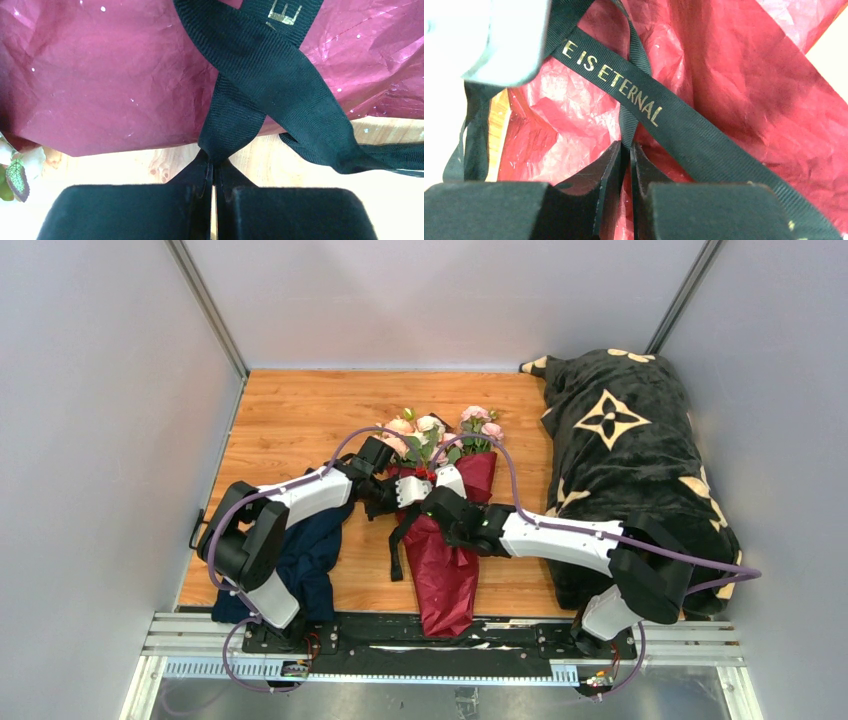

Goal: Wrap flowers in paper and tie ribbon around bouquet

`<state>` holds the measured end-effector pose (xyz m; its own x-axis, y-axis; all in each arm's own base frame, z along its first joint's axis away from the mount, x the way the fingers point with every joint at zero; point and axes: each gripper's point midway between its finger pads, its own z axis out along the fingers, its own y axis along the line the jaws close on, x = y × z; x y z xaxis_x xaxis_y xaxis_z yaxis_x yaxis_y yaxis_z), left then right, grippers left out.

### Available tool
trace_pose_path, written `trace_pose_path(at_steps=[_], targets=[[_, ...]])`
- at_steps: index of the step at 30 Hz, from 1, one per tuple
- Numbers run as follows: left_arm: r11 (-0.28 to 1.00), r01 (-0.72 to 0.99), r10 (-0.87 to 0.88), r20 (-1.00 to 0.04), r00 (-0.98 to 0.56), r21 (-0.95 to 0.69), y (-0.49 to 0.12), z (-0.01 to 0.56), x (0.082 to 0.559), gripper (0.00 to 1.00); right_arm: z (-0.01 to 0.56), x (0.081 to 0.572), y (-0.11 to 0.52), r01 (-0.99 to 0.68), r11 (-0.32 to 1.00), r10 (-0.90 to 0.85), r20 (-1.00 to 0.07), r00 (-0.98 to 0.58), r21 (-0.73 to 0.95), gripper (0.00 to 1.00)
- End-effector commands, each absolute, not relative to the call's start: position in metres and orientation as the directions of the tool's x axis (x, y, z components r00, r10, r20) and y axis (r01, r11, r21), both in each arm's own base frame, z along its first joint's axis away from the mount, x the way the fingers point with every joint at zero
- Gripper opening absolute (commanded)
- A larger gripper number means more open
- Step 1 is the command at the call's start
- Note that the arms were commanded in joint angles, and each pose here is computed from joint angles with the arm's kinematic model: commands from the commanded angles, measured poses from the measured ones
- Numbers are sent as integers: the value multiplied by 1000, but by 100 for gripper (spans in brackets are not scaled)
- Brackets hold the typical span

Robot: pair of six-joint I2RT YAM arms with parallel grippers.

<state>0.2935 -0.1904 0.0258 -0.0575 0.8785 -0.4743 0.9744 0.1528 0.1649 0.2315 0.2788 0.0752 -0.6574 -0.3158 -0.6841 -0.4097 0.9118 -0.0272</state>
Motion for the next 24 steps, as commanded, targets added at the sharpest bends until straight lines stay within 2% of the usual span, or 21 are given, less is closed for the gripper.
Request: trace_pose_path(at_steps=[1,4,6,10,15,16,20,24], targets=[[158,977,872,-485,-68,146,-192,29,288,0,79,231,268,-375,923,-331,-690,-644,-93,17],[155,977,874,-482,-68,143,-191,30,288,0,74,230,267,-374,921,-346,-671,-655,-110,30],[153,978,873,-483,-67,143,-192,31,288,0,72,230,268,-378,918,-356,-668,-654,-120,33],[154,978,876,-478,-69,141,-191,31,288,0,74,234,267,-374,916,-368,-678,-636,-147,25],[153,979,880,-470,-73,135,-190,28,287,0,80,234,265,-368,917,-363,-696,-619,-151,7],[156,978,880,-468,-76,135,-190,28,288,0,79,233,263,-368,918,-362,-695,-621,-149,7],[157,978,880,-468,-77,135,-190,29,288,0,72,226,262,-373,921,-347,-676,-650,-114,24],[154,979,882,-465,-76,133,-189,29,287,0,61,221,261,-372,925,-331,-647,-687,-78,33]])
